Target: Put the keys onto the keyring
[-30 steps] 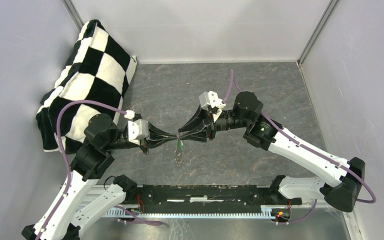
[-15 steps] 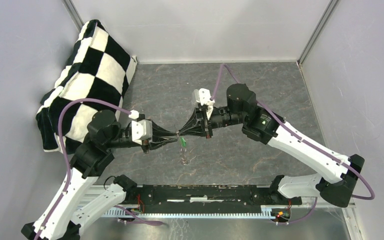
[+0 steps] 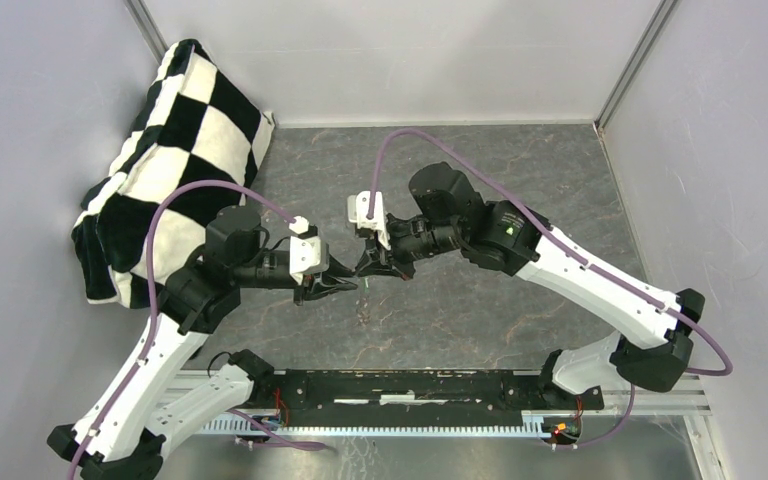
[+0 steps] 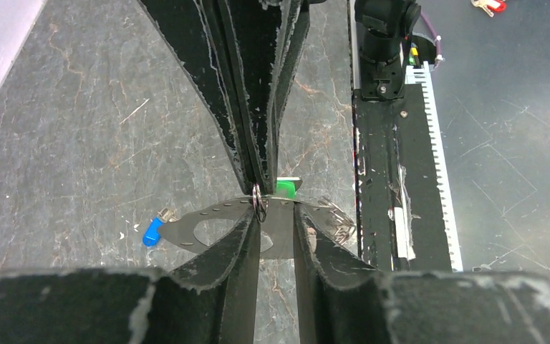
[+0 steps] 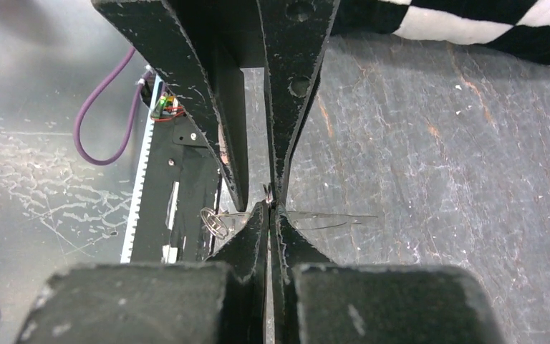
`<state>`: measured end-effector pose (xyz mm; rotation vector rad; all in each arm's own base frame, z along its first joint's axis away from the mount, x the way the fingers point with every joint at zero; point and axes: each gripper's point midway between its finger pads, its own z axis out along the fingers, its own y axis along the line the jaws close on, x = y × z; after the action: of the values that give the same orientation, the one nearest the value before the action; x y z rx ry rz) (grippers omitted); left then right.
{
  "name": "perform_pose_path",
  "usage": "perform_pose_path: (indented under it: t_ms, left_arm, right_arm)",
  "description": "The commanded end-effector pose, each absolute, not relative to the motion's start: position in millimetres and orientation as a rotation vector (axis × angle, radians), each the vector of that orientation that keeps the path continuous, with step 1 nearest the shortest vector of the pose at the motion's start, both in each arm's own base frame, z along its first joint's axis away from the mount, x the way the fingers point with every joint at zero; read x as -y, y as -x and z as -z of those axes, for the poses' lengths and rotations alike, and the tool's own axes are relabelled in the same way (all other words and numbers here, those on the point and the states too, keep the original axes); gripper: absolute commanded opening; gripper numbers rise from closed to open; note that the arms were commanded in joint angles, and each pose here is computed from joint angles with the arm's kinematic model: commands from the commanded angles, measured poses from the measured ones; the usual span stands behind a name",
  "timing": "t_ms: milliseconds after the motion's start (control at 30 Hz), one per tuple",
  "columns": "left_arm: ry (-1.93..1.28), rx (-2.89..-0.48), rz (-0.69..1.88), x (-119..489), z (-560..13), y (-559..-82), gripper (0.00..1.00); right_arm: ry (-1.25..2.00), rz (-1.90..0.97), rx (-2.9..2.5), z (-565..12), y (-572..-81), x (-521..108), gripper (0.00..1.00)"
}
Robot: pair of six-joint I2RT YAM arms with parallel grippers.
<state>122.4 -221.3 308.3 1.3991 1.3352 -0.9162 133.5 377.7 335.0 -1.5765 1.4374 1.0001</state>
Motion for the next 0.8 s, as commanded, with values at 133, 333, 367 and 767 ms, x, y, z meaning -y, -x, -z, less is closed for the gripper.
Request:
perform_pose_path:
  t_ms: [133,333,367,767]
  left_arm:
    - [-1.440,-1.220,0.914,222.5,-330.5,-113.4,0.24]
    - [-1.443,-1.216,0.912,223.4,-331.5,-114.7,0.14]
    - [-1.445,-1.217,0.910,223.4,-330.5,-115.2,0.09]
    - [-1.444,-1.202,0.880,220.7,-332.4,-115.2,0.02]
  right_arm:
    - [1.592,-0.908,-1.398,-350.1,-135.9,-380.0,0.00]
    - [1.616,-0.903,-1.396,-349.5,-130.1,-386.5,0.00]
    - [1.617,-0.904,-1.394,-350.0,-129.7,-387.2,0.00]
    - [1.418,-0.871,-1.360,-378.7,-139.8,-377.0,0.38]
